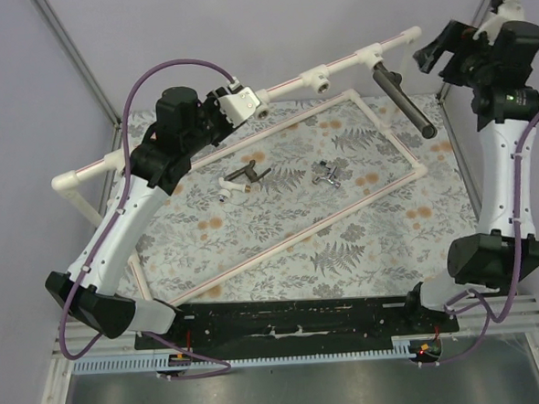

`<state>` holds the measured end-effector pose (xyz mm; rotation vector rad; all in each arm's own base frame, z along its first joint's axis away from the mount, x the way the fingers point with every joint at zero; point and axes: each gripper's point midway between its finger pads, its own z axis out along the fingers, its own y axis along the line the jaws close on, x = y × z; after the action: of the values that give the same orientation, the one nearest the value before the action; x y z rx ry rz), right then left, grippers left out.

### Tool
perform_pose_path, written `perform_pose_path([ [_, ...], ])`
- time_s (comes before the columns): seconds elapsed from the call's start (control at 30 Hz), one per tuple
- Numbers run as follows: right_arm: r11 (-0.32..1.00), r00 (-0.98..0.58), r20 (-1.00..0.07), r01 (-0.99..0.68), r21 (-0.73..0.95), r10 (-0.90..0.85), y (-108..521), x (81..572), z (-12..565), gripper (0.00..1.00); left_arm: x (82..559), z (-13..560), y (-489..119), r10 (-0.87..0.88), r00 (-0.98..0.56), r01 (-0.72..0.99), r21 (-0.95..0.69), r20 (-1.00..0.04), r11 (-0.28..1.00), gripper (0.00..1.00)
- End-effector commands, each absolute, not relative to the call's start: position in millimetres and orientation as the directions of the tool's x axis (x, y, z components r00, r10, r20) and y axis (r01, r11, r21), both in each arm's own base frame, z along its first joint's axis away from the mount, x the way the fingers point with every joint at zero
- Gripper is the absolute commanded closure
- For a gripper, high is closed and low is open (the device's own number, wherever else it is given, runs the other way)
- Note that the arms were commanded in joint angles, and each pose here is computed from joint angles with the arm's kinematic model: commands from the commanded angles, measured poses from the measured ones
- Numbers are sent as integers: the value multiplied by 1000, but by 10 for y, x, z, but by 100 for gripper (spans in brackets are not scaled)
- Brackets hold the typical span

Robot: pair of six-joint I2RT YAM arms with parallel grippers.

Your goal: Install the water faucets

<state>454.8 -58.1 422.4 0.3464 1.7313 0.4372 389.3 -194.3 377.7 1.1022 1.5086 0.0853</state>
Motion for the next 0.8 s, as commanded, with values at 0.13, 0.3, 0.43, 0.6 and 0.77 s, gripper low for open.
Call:
perform_pose_path([
  [0.13, 981, -353, -916, -41, -192, -194, 79, 4177, 4166, 5, 3700, 2965, -1868, 692, -128, 690, 437, -711, 576, 94],
  [0.3, 919, -341, -862, -14, -394, -374, 440, 4139, 4248, 10, 3708, 2954, -1882, 693, -130, 691, 436, -709, 576, 94],
  [0.43, 853, -363, -796, 7, -521, -484, 566, 4162, 4253, 10, 3702, 2972, -1877, 692, -126, 690, 439, -710, 576, 94],
  [0.6, 730, -430, -683, 78, -679, -590, 482, 4243, 4198, 10, 3696, 2975, -1867, 694, -124, 688, 443, -709, 575, 94],
  [0.77, 656, -458, -623, 107, -747, -634, 401, 4293, 4227, 12, 3685, 2971, -1857, 696, -125, 688, 444, -707, 574, 94],
])
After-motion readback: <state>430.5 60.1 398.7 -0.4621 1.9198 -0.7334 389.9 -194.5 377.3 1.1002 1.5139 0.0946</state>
